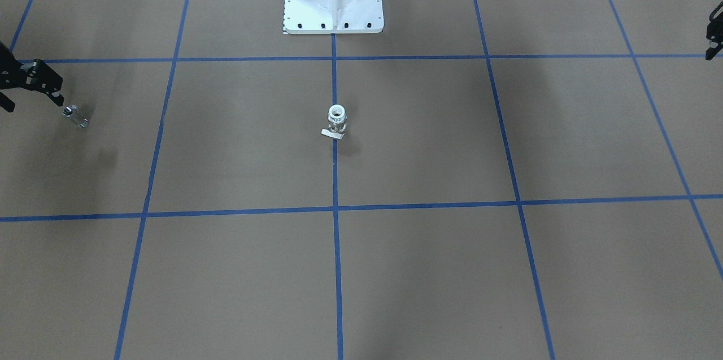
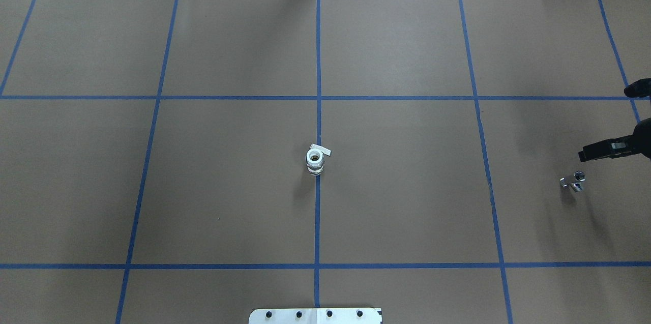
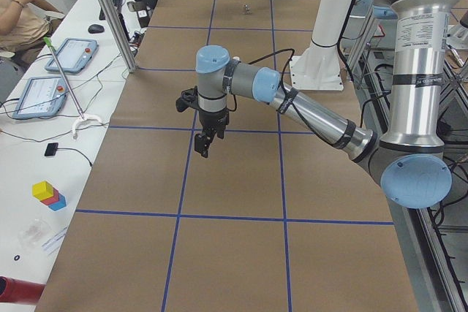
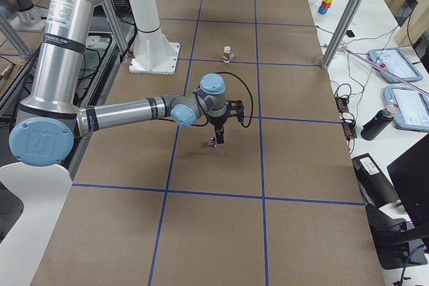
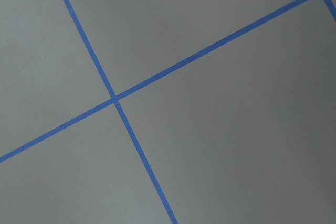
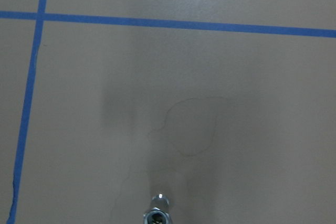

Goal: Assemble PPR valve and pipe with both arms
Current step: 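Lower the right gripper onto the chrome fitting and grasp it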

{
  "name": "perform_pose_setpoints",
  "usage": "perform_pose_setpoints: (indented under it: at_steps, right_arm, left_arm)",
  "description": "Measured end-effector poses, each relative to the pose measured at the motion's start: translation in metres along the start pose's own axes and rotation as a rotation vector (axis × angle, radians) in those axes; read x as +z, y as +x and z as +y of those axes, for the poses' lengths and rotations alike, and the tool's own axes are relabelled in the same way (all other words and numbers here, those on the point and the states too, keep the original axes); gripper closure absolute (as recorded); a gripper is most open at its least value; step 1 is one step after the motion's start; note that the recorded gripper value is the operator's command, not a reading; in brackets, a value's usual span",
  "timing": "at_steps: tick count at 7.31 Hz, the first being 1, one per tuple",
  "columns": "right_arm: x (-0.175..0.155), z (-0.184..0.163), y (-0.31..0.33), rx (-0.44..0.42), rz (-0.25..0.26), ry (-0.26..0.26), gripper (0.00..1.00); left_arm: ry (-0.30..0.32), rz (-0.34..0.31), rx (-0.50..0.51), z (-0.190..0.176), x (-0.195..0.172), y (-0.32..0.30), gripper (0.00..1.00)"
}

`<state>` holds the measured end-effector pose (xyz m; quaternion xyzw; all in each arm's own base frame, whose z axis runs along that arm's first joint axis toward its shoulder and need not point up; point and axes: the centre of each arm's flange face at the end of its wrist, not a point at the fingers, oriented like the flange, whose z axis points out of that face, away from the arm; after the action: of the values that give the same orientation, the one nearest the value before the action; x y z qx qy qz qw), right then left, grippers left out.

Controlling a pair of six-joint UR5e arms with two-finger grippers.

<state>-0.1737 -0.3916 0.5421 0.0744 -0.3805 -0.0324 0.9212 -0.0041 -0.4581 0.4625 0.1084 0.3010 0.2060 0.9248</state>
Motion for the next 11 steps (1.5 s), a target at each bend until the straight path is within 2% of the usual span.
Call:
perform_pose_setpoints:
  at_steps: [2,4,5,6,11]
  right_arm:
    - [0.026,0.008,-0.019,0.002,0.030,0.000,0.03]
    - [0.047,0.015,-0.018,-0.010,0.036,-0.007,0.14]
    - [0.058,0.018,-0.011,-0.019,0.028,0.000,0.40]
    - [0.064,0.020,-0.006,-0.023,0.021,0.006,0.49]
    - [0.064,0.027,-0.001,-0.018,0.012,0.000,0.45]
  left_arm:
    - [0.003,-0.001,0.001,0.000,0.000,-0.001,0.00]
    - [0.006,-0.001,0.003,-0.001,-0.001,0.000,0.00]
    - [0.008,-0.001,0.005,-0.002,-0.001,0.000,0.00]
    - [0.009,-0.001,0.006,-0.002,-0.002,0.000,0.00]
    - [0.008,0.000,0.008,-0.002,-0.001,0.001,0.00]
